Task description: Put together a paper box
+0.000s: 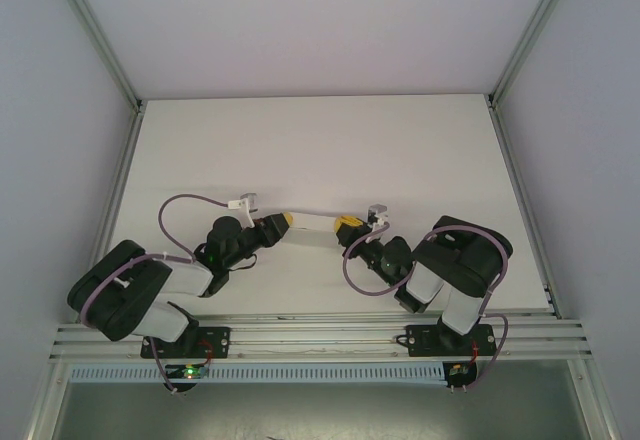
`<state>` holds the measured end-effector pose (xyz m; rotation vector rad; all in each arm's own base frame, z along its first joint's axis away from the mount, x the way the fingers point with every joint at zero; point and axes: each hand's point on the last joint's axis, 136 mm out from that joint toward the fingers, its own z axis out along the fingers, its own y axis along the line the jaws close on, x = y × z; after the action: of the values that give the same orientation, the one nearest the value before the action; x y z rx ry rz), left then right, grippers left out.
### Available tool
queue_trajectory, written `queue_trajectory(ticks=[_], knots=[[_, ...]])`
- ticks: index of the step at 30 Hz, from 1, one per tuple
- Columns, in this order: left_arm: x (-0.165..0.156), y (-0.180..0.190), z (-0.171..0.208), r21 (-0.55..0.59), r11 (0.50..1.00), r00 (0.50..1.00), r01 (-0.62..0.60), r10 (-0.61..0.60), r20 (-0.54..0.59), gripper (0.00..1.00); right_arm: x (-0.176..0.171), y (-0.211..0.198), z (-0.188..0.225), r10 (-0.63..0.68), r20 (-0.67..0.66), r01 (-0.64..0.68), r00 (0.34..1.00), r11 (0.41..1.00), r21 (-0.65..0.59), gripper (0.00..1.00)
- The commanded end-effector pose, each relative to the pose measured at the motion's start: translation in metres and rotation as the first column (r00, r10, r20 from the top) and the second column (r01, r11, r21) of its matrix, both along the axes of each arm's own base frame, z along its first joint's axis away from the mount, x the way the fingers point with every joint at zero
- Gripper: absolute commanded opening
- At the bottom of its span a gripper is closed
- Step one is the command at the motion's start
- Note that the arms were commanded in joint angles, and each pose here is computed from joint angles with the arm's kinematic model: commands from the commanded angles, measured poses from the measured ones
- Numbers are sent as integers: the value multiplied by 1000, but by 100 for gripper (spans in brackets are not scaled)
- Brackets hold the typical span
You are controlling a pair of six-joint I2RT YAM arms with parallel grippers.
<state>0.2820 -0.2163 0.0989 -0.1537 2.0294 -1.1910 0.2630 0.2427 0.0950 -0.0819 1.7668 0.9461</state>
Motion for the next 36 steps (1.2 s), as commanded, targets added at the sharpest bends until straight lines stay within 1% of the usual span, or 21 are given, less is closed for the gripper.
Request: queue_trajectory(ticks=[1, 3, 4, 6, 8, 9, 10, 12, 13, 14, 15, 16, 17, 18, 19, 20, 24, 30, 32, 34, 36], knots=[[-52, 1, -69, 129, 977, 956, 170, -132, -260, 0, -70, -60, -155, -23, -406, -176, 914, 878, -445, 2], [-50, 0, -62, 137, 975, 959, 176, -139, -246, 0, -67, -62, -150, -34, -398, -155, 917, 888, -433, 3], [-49, 0, -59, 139, 974, 959, 176, -139, -245, 0, -66, -62, -147, -34, -396, -152, 918, 890, -429, 6], [-47, 0, -49, 159, 971, 964, 178, -139, -228, 0, -62, -60, -141, -39, -392, -139, 919, 899, -416, 7], [-45, 3, -39, 182, 969, 969, 166, -127, -210, 1, -58, -57, -136, -47, -401, -132, 915, 904, -408, 10], [-44, 5, -32, 196, 968, 973, 158, -119, -196, 11, -55, -54, -132, -50, -410, -134, 911, 903, -407, 13], [-44, 7, -26, 206, 967, 977, 149, -111, -183, 28, -52, -53, -129, -54, -414, -136, 909, 899, -417, 18], [-43, 14, -13, 227, 967, 985, 116, -83, -150, 47, -45, -53, -120, -94, -421, -116, 902, 887, -446, 23], [-42, 17, -7, 230, 968, 989, 98, -69, -132, 61, -41, -55, -113, -125, -419, -92, 899, 883, -460, 28], [-42, 20, 0, 233, 969, 992, 79, -53, -116, 64, -37, -58, -107, -158, -423, -69, 892, 877, -475, 30], [-41, 22, 6, 230, 971, 994, 68, -46, -100, 64, -33, -60, -100, -184, -420, -49, 888, 873, -485, 30], [-40, 23, 11, 234, 970, 995, 62, -41, -93, 70, -30, -60, -94, -205, -423, -30, 883, 873, -487, 30], [-39, 24, 14, 244, 968, 995, 52, -29, -96, 84, -27, -59, -87, -211, -423, -20, 881, 877, -479, 31], [-37, 26, 16, 258, 965, 995, 42, -15, -103, 92, -26, -56, -82, -211, -428, -14, 879, 885, -466, 36], [-34, 27, 17, 269, 963, 994, 35, -6, -105, 99, -24, -54, -79, -213, -432, -8, 876, 891, -454, 37], [-33, 26, 18, 277, 960, 994, 37, -6, -112, 100, -19, -46, -70, -196, -434, -14, 880, 901, -434, 37], [-31, 20, 25, 256, 965, 994, 53, -28, -101, 100, -10, -32, -58, -176, -438, -25, 881, 909, -415, 41], [-29, 28, 16, 276, 961, 991, 12, 26, -133, 100, -5, -29, -42, -171, -410, -3, 896, 921, -390, 42], [-25, 35, 11, 269, 963, 986, -24, 67, -150, 95, -8, -30, -45, -166, -416, -14, 894, 917, -398, 42], [-21, 35, 11, 226, 974, 983, -27, 67, -173, 92, -10, -29, -49, -159, -433, -33, 888, 915, -403, 41], [-18, 30, 15, 165, 986, 984, -16, 45, -171, 92, -12, -28, -54, -157, -449, -45, 880, 912, -407, 41]])
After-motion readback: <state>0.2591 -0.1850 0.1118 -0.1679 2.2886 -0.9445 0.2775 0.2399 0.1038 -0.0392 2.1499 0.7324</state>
